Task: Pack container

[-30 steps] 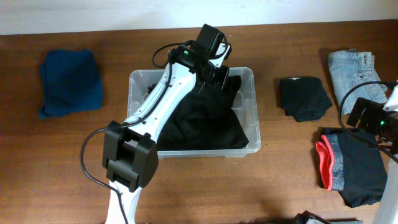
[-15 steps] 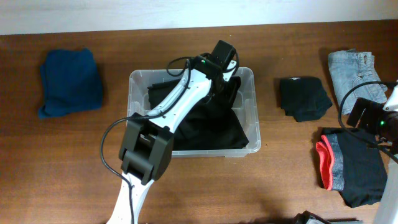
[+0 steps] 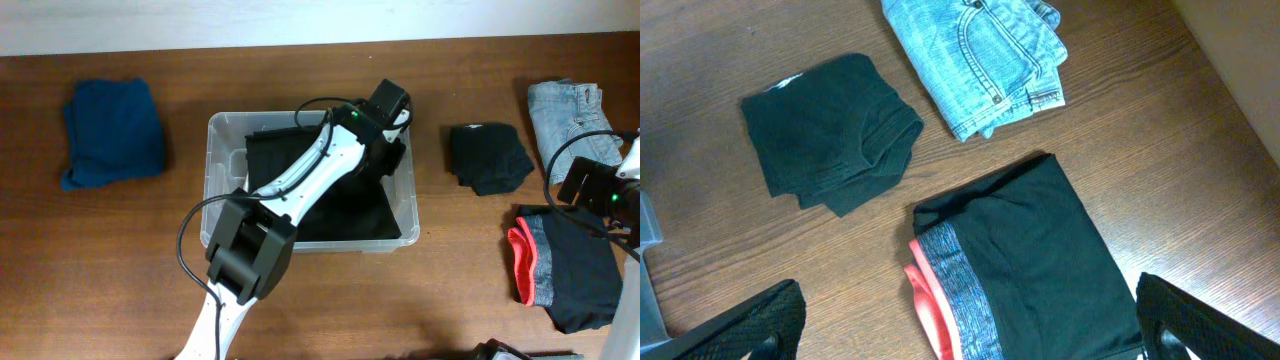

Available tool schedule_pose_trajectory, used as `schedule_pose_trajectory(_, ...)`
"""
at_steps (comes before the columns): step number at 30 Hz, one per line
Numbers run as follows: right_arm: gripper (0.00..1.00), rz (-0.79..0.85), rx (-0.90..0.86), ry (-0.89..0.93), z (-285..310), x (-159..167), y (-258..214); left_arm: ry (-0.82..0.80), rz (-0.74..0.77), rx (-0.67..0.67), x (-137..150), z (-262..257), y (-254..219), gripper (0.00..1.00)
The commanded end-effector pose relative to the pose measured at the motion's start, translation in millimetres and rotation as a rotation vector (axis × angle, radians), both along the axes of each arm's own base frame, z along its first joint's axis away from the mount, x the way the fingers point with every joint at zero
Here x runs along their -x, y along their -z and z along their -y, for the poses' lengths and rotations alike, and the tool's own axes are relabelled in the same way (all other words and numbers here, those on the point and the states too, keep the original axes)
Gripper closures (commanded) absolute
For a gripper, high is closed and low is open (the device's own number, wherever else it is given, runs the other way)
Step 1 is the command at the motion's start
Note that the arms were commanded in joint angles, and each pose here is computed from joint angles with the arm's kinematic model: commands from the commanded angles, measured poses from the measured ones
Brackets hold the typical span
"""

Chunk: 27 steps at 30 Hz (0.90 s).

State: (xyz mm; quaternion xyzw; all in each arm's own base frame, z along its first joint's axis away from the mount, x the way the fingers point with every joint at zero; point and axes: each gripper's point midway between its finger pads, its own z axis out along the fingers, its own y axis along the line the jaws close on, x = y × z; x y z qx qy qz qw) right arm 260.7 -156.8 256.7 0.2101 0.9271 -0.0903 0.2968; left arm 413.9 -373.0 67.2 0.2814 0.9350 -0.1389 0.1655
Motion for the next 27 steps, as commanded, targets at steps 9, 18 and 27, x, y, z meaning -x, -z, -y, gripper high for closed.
schedule_pose_trajectory(9, 0.02, 0.017, 0.002, 0.009, 1, 0, -5, -0.029, 0.038, 0.043, -19, -2, -38, 0.83)
schedule_pose_trajectory(18, 0.02, 0.017, 0.002, 0.009, 1, 0, -5, -0.115, 0.088, -0.049, -33, -41, -85, 0.68)
schedule_pose_trajectory(27, 0.02, 0.017, 0.002, 0.009, 1, 0, -5, -0.239, -0.159, -0.317, 6, -140, -76, 0.66)
